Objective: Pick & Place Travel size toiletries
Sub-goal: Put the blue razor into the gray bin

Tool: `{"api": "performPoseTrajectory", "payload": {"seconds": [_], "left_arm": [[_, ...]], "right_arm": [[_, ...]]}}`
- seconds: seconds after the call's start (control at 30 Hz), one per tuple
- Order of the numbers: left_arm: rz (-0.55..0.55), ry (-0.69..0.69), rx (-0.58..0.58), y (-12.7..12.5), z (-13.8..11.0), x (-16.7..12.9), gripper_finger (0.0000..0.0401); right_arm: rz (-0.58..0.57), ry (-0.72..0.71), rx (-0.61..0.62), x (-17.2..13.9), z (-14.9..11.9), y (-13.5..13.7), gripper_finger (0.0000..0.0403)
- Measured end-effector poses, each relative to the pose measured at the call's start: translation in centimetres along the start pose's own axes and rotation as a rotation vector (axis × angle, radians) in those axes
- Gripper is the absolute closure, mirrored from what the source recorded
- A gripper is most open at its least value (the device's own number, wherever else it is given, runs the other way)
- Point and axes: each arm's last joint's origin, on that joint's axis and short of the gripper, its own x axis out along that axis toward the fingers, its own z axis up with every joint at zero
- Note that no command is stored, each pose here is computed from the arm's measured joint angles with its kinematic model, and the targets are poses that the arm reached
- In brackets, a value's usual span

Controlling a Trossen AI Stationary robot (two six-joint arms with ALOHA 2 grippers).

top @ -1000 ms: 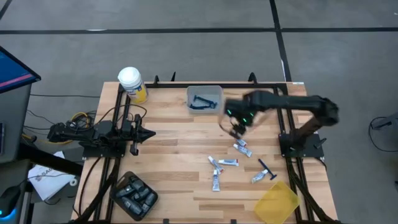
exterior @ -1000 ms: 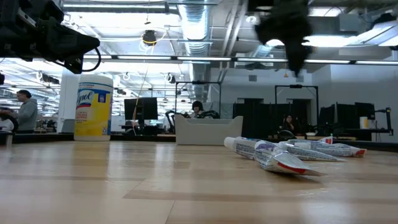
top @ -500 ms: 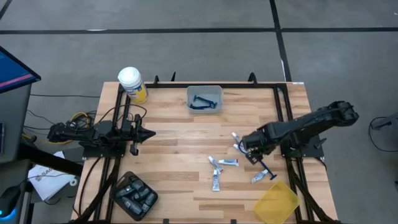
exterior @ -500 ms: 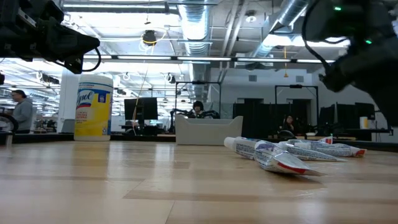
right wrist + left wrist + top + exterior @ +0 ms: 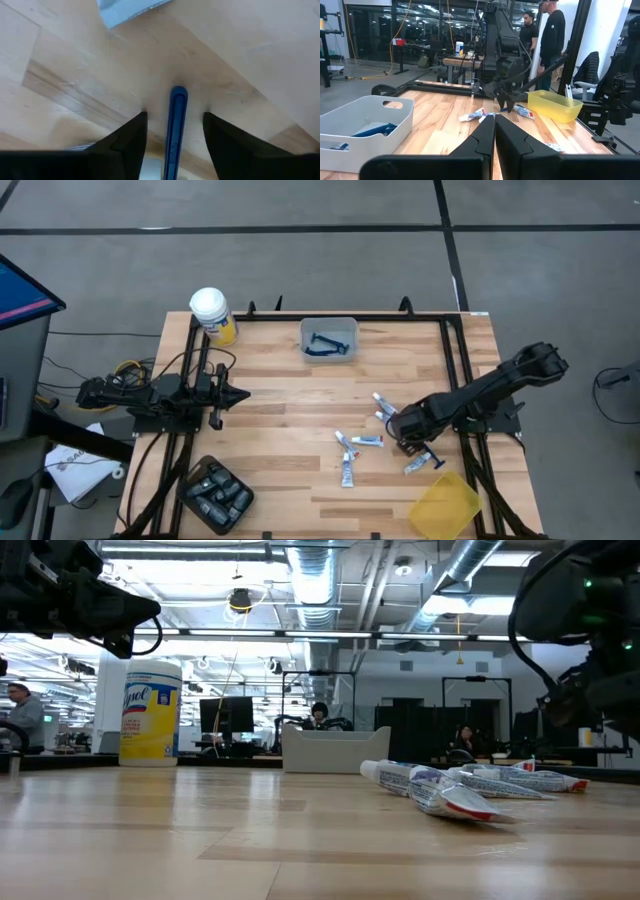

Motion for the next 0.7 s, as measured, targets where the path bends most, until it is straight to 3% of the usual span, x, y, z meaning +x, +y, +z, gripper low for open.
{"api": "performPoseTrajectory", "payload": {"seconds": [0.33, 0.7], "left_arm": [[0.000, 0.000, 0.000, 0.0, 0.0, 0.0, 0.0393], [0.000, 0.000, 0.000, 0.0, 0.0, 0.0, 0.0393]], "right_arm": [[-0.013, -0.013, -0.031, -0.1, 0.8, 0.2, 0.0385], [-0.069, -0.070, -0.040, -0.9, 2.4, -0.7, 0.0393]]}}
